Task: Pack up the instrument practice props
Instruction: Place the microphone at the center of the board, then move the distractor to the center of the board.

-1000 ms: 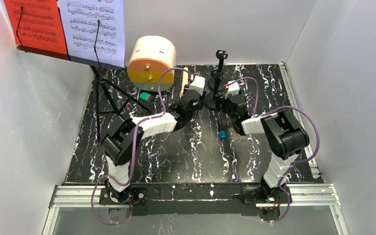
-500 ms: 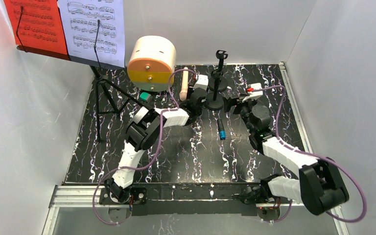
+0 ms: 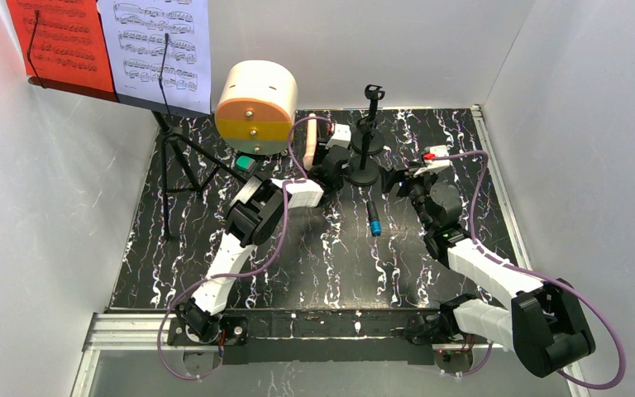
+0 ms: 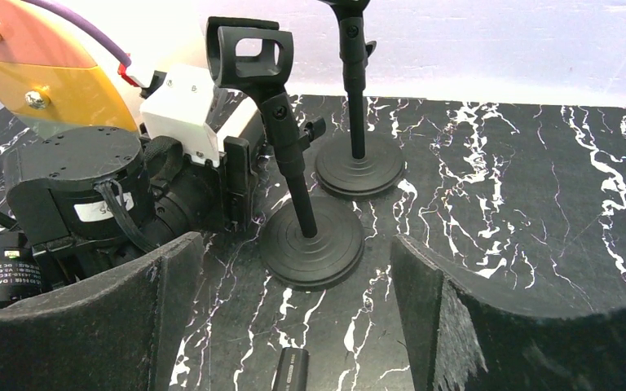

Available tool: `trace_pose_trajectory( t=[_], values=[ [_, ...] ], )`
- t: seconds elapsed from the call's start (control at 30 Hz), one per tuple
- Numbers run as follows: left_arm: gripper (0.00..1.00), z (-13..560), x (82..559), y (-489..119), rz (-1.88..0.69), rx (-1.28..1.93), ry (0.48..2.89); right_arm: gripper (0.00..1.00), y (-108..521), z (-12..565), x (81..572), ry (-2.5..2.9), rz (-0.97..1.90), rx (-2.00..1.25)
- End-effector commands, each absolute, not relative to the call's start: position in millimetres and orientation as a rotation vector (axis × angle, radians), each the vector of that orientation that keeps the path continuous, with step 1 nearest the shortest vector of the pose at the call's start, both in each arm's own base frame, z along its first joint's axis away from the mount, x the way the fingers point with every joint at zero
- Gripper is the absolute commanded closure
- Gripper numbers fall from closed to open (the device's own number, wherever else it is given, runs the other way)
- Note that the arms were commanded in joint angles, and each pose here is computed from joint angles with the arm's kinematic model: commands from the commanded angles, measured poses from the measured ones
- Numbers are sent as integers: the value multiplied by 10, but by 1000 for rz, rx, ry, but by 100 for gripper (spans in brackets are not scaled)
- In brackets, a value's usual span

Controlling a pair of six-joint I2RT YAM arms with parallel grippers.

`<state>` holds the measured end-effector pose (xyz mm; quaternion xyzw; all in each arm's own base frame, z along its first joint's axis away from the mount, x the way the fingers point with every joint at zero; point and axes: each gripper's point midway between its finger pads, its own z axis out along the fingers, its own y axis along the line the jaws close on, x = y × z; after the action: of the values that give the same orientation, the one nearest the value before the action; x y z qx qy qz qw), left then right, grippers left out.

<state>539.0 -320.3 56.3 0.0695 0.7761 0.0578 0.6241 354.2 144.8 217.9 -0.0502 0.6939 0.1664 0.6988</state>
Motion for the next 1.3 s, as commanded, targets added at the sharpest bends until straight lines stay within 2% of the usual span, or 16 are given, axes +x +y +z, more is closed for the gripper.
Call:
trace_pose_trajectory(
  t=[0.0, 0.17, 0.33, 0.53, 0.73, 0.93, 1.03, 1.1, 1.27],
  values=[
    [48, 796, 5463, -3153, 131, 80, 1732, 9, 1452, 2294, 3552, 1510, 380, -104],
    [38, 840, 5452, -3170, 104, 65, 1728, 9, 1485, 2283, 3549, 1521, 391, -122],
    [34, 977, 5419, -3167, 70, 40, 1716, 9, 1513, 2291, 3534, 1536, 404, -134],
    [29, 1422, 5233, -3142, -42, 22, 1689, 8, 1575, 2155, 3441, 1632, 459, -138],
    [24, 1764, 4815, -3024, -176, 45, 1702, 9, 1604, 1753, 3223, 1840, 518, -115],
    [20, 1769, 4284, -2846, -275, 106, 1822, 9, 1652, 1303, 3059, 2042, 553, -109],
    [13, 1725, 4024, -2686, -286, 119, 1891, 8, 1687, 1103, 2980, 2115, 577, -116],
    [2, 1662, 3854, -2557, -279, 128, 1941, 8, 1717, 978, 2931, 2161, 595, -124],
    [2, 1644, 3528, -2182, -276, 76, 1978, 9, 1820, 716, 2791, 2267, 670, -152]
  ],
)
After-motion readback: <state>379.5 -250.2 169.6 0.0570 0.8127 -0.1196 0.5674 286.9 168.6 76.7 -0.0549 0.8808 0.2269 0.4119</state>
